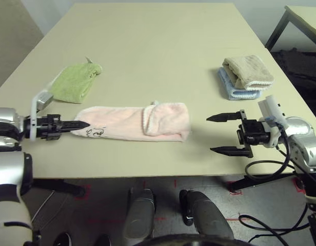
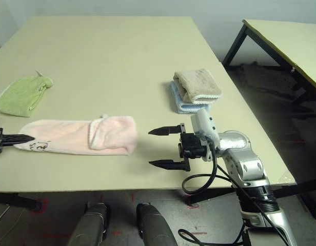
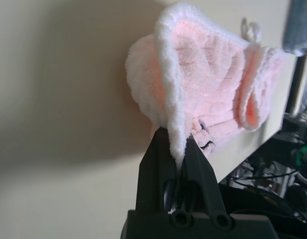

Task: Fold the towel and set it aside.

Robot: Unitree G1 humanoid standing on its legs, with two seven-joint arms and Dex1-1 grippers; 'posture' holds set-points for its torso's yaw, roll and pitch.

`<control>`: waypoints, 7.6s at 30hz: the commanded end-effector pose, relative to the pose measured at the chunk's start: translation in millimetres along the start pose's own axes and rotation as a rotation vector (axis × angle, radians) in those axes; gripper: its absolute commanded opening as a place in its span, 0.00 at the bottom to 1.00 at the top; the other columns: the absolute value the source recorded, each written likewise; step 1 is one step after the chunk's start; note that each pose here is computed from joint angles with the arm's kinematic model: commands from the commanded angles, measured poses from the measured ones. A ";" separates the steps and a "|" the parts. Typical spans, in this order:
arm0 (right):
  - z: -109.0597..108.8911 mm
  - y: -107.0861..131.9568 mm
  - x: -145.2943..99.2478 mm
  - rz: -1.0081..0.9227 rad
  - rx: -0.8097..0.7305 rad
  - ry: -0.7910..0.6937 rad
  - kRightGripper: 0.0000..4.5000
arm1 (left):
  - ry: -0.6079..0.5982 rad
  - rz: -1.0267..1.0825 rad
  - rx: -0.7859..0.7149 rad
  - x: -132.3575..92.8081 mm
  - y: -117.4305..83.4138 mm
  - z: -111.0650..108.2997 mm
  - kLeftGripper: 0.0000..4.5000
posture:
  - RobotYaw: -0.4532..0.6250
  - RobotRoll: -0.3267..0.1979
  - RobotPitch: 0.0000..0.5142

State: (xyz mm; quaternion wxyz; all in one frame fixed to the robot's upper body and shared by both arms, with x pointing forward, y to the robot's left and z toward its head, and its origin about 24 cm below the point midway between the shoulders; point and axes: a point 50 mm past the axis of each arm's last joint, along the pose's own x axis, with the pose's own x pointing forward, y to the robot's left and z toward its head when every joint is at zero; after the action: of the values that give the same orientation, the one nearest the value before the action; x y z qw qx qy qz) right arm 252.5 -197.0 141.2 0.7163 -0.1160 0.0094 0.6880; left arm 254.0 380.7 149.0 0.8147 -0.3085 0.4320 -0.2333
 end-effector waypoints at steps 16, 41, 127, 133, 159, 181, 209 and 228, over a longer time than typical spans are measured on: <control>-6.9 6.5 -9.1 -0.089 0.044 0.003 1.00 | 0.307 -0.519 0.267 91.0 -124.1 -2.6 0.01 | 0.39 0.62 0.32; -11.7 20.2 0.2 -0.102 0.082 -0.010 1.00 | 0.222 -0.569 0.327 177.6 -175.2 -27.5 0.01 | 0.37 0.62 0.32; 2.3 -29.4 117.7 -0.031 0.111 0.086 0.00 | -0.248 -0.609 1.327 137.7 -121.0 -40.4 0.30 | 0.46 0.62 0.32; 3.0 -30.0 119.3 -0.031 0.112 0.076 0.00 | -0.240 -0.650 1.306 149.5 -126.9 -49.0 0.01 | 0.45 0.62 0.32; -13.4 -35.1 71.2 -0.125 0.223 0.083 0.00 | -0.086 -0.437 1.294 115.3 -65.2 -51.1 0.01 | 0.47 0.62 0.32; -1.6 -48.7 130.8 -0.128 0.211 0.014 0.00 | -0.189 -0.570 1.252 165.4 -112.3 -52.3 0.01 | 0.47 0.62 0.31; 13.0 -79.0 76.0 -0.259 0.173 0.032 0.00 | -0.269 -0.304 1.303 110.5 -75.7 -0.8 0.01 | 0.48 0.62 0.31; -11.8 -66.2 133.7 -0.268 0.244 0.000 0.00 | -0.311 -0.446 1.246 179.5 -116.2 -34.1 0.01 | 0.47 0.62 0.31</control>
State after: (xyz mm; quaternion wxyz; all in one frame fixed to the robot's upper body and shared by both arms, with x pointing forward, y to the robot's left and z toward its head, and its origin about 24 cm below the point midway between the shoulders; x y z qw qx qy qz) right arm 326.5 -68.5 124.5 0.8065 -0.0211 0.0670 0.5871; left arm 304.4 173.1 121.2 0.8248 0.0970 0.0088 -0.5569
